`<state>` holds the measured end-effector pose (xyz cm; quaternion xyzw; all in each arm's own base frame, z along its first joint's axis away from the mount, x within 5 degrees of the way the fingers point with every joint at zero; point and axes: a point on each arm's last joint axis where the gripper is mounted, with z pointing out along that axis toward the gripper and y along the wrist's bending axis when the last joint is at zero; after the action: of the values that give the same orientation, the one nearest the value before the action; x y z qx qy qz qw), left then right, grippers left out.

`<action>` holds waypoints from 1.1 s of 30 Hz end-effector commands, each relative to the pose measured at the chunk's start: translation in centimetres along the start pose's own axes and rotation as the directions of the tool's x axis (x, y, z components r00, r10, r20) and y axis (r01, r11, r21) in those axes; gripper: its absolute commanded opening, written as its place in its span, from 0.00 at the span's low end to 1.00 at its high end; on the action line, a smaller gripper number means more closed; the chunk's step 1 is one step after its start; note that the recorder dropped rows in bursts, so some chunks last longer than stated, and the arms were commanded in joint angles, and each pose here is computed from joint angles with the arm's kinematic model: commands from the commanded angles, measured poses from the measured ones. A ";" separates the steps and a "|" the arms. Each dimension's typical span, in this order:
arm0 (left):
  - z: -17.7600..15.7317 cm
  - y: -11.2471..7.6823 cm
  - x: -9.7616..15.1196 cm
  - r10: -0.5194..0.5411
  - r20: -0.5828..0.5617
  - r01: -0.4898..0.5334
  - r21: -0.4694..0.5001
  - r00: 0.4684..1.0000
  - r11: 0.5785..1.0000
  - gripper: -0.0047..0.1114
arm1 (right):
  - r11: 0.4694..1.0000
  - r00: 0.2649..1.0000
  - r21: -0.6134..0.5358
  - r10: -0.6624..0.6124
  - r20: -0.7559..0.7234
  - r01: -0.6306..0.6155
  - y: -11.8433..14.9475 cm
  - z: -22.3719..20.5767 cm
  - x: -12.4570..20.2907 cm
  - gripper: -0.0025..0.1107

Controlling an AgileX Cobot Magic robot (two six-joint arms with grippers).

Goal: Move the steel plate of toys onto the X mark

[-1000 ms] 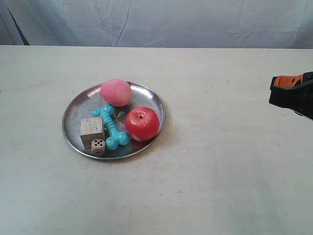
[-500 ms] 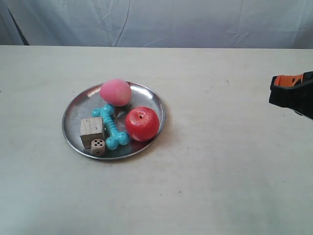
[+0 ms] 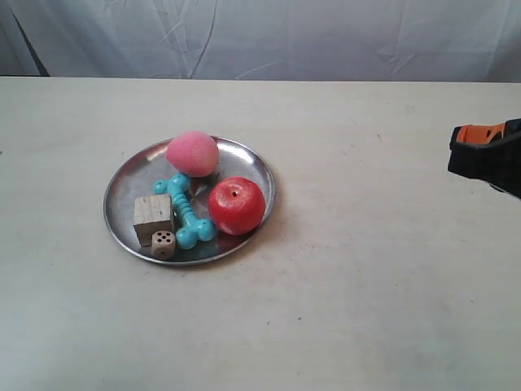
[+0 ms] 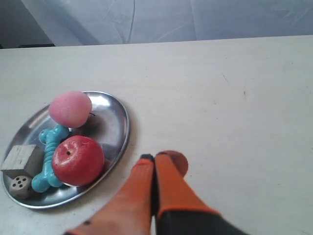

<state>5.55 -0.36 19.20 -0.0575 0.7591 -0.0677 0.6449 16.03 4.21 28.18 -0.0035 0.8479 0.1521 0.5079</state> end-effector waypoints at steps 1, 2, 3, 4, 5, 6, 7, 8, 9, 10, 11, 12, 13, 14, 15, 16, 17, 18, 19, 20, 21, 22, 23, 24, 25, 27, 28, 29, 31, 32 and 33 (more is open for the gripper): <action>0.0 0.0 0.0 0.002 0.014 -0.002 -0.003 1.000 1.000 0.04 | 1.000 1.000 -0.003 -0.001 0.012 0.001 0.0 -0.1 0.0 0.01; 0.0 0.0 0.0 0.002 0.014 -0.002 -0.003 1.000 1.000 0.04 | 1.000 1.000 -0.003 -0.001 0.012 0.001 0.0 -0.1 0.0 0.01; 0.0 0.0 0.0 0.002 0.014 -0.002 -0.003 1.000 1.000 0.04 | 1.000 1.000 -0.003 -0.001 0.012 0.001 0.0 -0.1 0.0 0.01; 0.0 0.1 0.0 0.007 0.014 -0.006 -0.005 1.000 1.000 0.04 | 1.000 1.000 -0.003 -0.001 0.012 0.001 0.0 -0.1 0.0 0.01; 0.0 0.1 0.0 0.011 0.014 -0.011 -0.006 1.000 1.000 0.04 | 1.000 1.000 -0.002 -0.005 0.012 0.006 0.0 -0.1 0.0 0.01; 0.0 0.1 0.0 0.014 0.013 -0.014 -0.007 1.000 1.000 0.04 | 0.999 0.999 0.004 -0.033 0.012 0.033 0.0 -0.1 0.0 0.01; 0.0 0.1 0.0 0.014 0.013 -0.014 -0.007 1.000 1.000 0.04 | 0.998 0.998 0.010 -0.058 0.012 0.058 -0.1 -0.1 0.0 0.01; 0.0 0.1 0.0 0.014 0.013 -0.014 -0.007 1.000 1.000 0.04 | 0.997 0.997 0.014 -0.074 0.011 0.074 -0.1 -0.1 0.0 0.01; 0.0 0.1 0.0 0.014 0.013 -0.014 -0.007 1.000 1.000 0.04 | 0.995 0.995 0.020 -0.098 0.011 0.098 -0.2 -0.1 0.0 0.01; 0.0 0.1 0.0 0.014 0.013 -0.014 -0.007 1.000 1.000 0.04 | 0.991 0.991 0.027 -0.135 0.009 0.135 -0.2 -0.5 0.1 0.01; 0.0 0.1 0.0 0.014 0.013 -0.014 -0.007 1.000 1.000 0.04 | 0.988 0.989 0.030 -0.149 0.006 0.148 -0.3 -0.8 0.2 0.01; 0.0 0.1 0.0 0.014 0.013 -0.014 -0.007 1.000 1.000 0.04 | 0.986 0.986 0.039 -0.165 0.007 0.165 -0.4 -1.3 0.4 0.01; 0.0 0.1 0.0 0.014 0.013 -0.014 -0.007 1.000 1.000 0.04 | 0.985 0.986 0.048 -0.166 0.012 0.166 -0.6 -1.8 0.6 0.01; 0.0 0.1 0.0 0.014 0.013 -0.014 -0.007 1.000 1.000 0.04 | 0.985 0.987 0.064 -0.160 0.026 0.158 -0.9 -2.4 1.0 0.01; 0.0 0.1 0.0 0.014 0.013 -0.014 -0.007 1.000 1.000 0.04 | 0.986 0.987 0.083 -0.152 0.045 0.148 -1.3 -3.0 1.5 0.01; 0.0 0.1 0.0 0.014 0.013 -0.014 -0.007 1.000 1.000 0.04 | 0.985 0.988 0.100 -0.145 0.052 0.139 -1.7 -3.4 2.2 0.01; 0.0 0.1 0.0 0.014 0.013 -0.014 -0.007 1.000 1.000 0.04 | 0.984 0.988 0.121 -0.142 0.067 0.133 -2.1 -3.9 2.9 0.01; 0.0 0.1 0.0 0.014 0.013 -0.014 -0.007 1.000 1.000 0.04 | 0.982 0.987 0.141 -0.141 0.082 0.129 -2.4 -4.3 3.7 0.01; 0.0 0.1 0.0 0.014 0.013 -0.014 -0.007 1.000 1.000 0.04 | 0.980 0.986 0.158 -0.139 0.096 0.123 -2.7 -4.7 4.5 0.01; 0.0 0.1 0.0 0.014 0.013 -0.014 -0.007 1.000 1.000 0.04 | 0.978 0.985 0.175 -0.137 0.108 0.117 -3.0 -5.0 5.3 0.01; 0.0 0.1 0.0 0.014 0.013 -0.014 -0.007 1.000 1.000 0.04 | 0.976 0.983 0.189 -0.137 0.125 0.112 -3.2 -5.3 5.9 0.01; 0.0 0.1 0.0 0.014 0.013 -0.014 -0.007 1.000 1.000 0.04 | 0.973 0.981 0.202 -0.139 0.133 0.111 -3.4 -5.5 6.6 0.01; 0.0 0.1 0.0 0.014 0.013 -0.014 -0.007 1.000 1.000 0.04 | 0.970 0.980 0.219 -0.143 0.142 0.110 -3.7 -5.7 7.5 0.01; 0.0 0.1 0.0 0.014 0.013 -0.014 -0.007 1.000 1.000 0.04 | 0.968 0.979 0.226 -0.141 0.149 0.105 -3.8 -5.7 8.1 0.01; 0.0 0.1 0.0 0.014 0.013 -0.014 -0.007 1.000 1.000 0.04 | 0.967 0.978 0.236 -0.140 0.158 0.100 -4.0 -5.8 8.9 0.01; 0.0 0.1 0.0 0.014 0.013 -0.014 -0.007 1.000 1.000 0.04 | 0.965 0.976 0.247 -0.138 0.169 0.094 -4.3 -5.8 10.2 0.01; 0.0 0.1 0.0 0.014 0.013 -0.014 -0.007 1.000 1.000 0.04 | 0.964 0.973 0.249 -0.138 0.183 0.090 -4.4 -5.8 10.9 0.01; 0.0 0.1 0.0 0.015 0.013 -0.015 -0.007 1.000 1.000 0.04 | 0.965 0.973 0.246 -0.134 0.190 0.085 -4.6 -5.7 11.8 0.01; 0.0 0.1 0.0 0.015 0.013 -0.015 -0.007 1.000 1.000 0.04 | 0.968 0.974 0.239 -0.119 0.194 0.070 -4.8 -5.4 12.9 0.01; 0.0 0.1 0.0 0.015 0.013 -0.015 -0.007 1.000 1.000 0.04 | 0.971 0.974 0.231 -0.104 0.201 0.057 -4.7 -5.4 12.9 0.01; 0.0 0.1 0.0 0.015 0.013 -0.015 -0.007 1.000 1.000 0.04 | 0.975 0.975 0.220 -0.085 0.208 0.038 -4.7 -5.4 13.0 0.01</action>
<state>5.55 -0.32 19.17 -0.0524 0.7600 -0.0605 0.6449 5.89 0.23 18.31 0.0313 0.8034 0.0352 0.5935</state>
